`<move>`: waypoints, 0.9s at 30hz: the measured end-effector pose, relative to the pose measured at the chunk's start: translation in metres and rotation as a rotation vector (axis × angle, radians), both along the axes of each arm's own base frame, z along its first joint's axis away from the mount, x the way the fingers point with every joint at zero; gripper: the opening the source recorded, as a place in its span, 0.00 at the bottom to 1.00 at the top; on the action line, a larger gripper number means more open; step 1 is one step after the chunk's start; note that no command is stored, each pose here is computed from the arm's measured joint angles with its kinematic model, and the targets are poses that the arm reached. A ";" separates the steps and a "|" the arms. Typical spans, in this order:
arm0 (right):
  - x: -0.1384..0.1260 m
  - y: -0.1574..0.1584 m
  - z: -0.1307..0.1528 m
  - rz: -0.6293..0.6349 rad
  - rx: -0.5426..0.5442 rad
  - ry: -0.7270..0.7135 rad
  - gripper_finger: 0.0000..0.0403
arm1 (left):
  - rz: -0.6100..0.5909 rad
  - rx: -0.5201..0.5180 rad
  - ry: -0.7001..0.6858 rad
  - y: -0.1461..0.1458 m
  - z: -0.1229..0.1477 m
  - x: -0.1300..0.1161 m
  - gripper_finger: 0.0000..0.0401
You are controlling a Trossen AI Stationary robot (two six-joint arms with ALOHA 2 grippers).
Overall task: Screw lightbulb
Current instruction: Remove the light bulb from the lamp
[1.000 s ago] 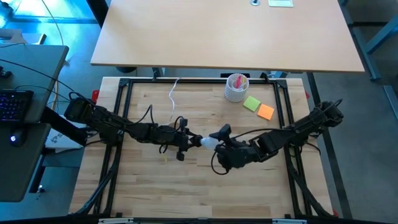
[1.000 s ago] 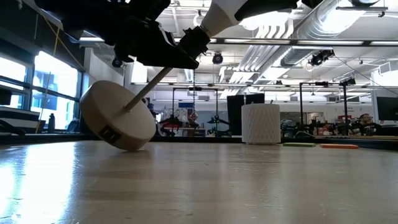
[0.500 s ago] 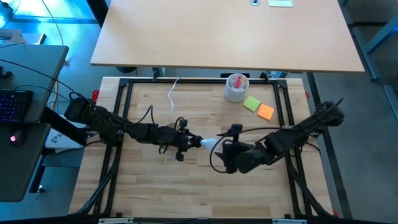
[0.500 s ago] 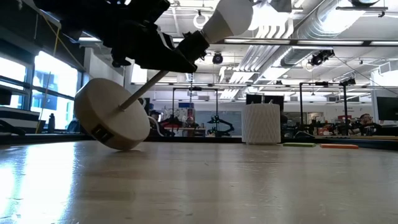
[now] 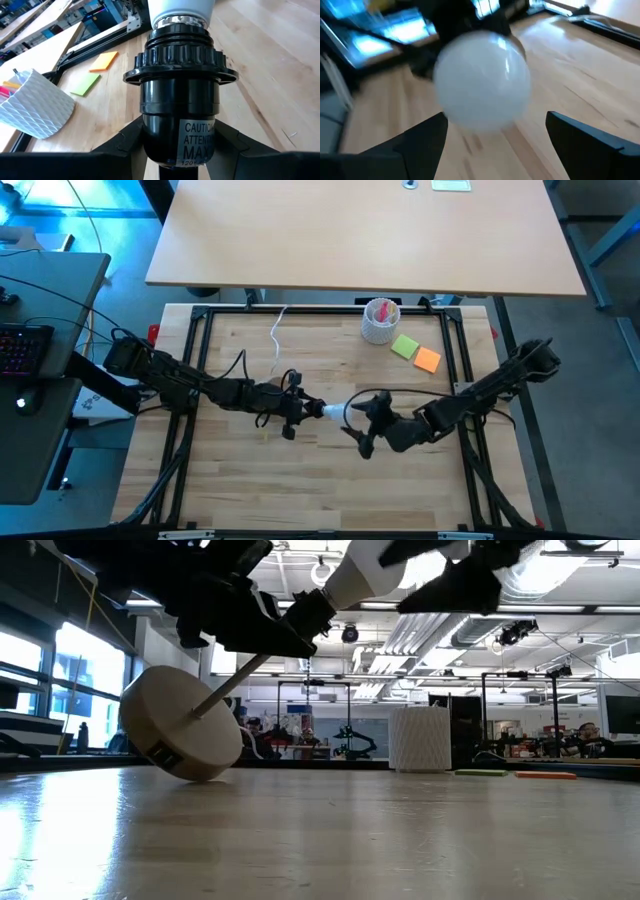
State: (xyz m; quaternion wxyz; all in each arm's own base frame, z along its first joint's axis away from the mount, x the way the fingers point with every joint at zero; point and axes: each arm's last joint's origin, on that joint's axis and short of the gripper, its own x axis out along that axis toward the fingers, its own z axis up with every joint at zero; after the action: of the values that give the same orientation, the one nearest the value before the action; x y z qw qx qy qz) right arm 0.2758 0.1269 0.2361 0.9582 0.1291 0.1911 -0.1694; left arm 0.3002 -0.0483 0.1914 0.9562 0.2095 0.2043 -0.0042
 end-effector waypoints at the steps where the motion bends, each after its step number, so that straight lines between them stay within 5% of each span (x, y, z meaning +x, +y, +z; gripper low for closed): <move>1: 0.002 -0.001 0.001 0.005 0.014 -0.033 0.83 | 0.000 0.000 -0.001 0.000 0.000 0.000 0.36; 8: 0.015 -0.012 0.017 0.027 0.072 -0.110 0.83 | -0.001 -0.001 -0.009 0.000 0.001 0.000 0.36; 14: 0.024 -0.023 0.025 0.130 0.018 -0.056 0.82 | 0.006 -0.015 -0.011 0.000 0.001 0.000 0.36; 27: 0.019 -0.024 0.070 0.383 -0.551 0.327 0.60 | 0.006 -0.018 -0.014 0.000 0.002 0.001 0.36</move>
State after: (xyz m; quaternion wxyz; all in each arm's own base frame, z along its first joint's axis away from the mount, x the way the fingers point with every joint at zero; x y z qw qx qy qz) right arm 0.2948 0.1028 0.3058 0.9281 -0.2004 0.3097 -0.0503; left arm 0.3010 -0.0484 0.1930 0.9595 0.2004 0.1981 -0.0017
